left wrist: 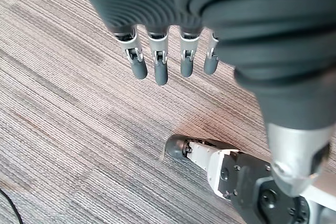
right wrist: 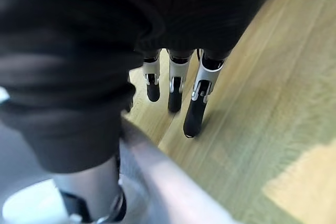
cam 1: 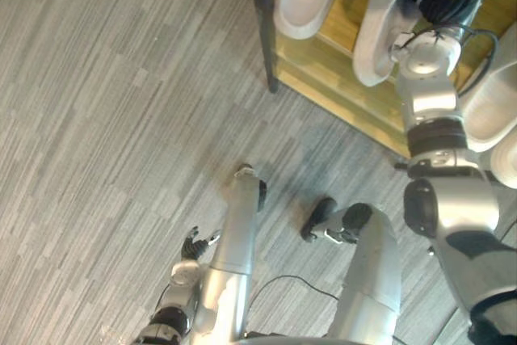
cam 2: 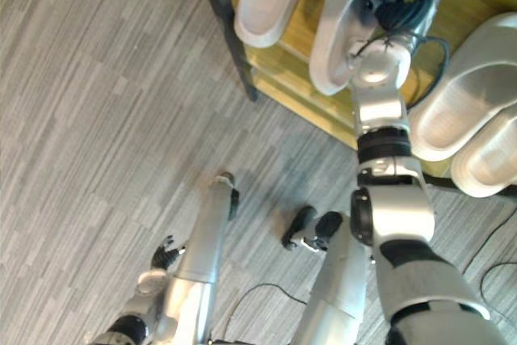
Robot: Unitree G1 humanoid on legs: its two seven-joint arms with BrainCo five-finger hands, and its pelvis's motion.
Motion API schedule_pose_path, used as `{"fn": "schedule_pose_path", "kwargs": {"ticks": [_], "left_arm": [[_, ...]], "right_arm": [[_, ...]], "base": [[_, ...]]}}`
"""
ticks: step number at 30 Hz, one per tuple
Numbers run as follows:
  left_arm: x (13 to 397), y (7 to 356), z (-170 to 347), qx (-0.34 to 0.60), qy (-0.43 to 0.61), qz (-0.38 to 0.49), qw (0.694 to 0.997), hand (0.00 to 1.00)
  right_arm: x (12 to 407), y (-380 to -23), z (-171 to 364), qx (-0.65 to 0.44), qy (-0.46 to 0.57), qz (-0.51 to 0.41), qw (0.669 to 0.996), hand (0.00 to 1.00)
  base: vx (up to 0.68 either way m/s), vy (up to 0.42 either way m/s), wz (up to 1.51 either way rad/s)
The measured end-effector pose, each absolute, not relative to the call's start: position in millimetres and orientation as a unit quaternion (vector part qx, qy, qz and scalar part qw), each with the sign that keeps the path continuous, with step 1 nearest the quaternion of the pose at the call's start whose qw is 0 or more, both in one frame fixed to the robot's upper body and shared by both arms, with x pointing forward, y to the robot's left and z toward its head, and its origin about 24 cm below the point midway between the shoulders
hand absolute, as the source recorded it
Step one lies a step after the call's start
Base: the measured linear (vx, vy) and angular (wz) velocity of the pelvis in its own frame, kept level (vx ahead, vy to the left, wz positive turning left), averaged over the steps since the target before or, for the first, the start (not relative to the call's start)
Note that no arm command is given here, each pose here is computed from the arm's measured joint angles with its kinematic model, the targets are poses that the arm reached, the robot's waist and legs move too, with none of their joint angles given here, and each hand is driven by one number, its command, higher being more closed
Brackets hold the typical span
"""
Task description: Organize the slippers on the shoe rack
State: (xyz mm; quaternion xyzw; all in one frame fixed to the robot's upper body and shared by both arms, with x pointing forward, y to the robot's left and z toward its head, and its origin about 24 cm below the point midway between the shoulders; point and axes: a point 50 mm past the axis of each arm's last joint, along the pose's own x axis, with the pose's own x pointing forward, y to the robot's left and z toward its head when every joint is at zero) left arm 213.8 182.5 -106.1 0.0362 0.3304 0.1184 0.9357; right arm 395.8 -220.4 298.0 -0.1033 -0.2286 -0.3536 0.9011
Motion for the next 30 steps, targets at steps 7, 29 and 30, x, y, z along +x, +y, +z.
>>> {"fn": "schedule_pose_path", "kwargs": {"ticks": [7, 29, 30], "left_arm": [[212, 183, -108, 0.035, 0.337, 0.129, 0.932, 0.0], [209, 194, -109, 0.001, 0.347, 0.174, 0.921, 0.0], [209, 194, -110, -0.002, 0.348, 0.178, 0.921, 0.0]], "right_arm": [[400, -200, 292, -0.087, -0.225, -0.336, 0.91, 0.0], [375, -152, 247, -0.016, -0.262, -0.272, 0.926, 0.0], [374, -147, 240, 0.001, -0.255, -0.262, 0.931, 0.0]], "base": [[0.0, 0.005, 0.0], [0.01, 0.018, -0.04], [-0.01, 0.035, -0.02]]}}
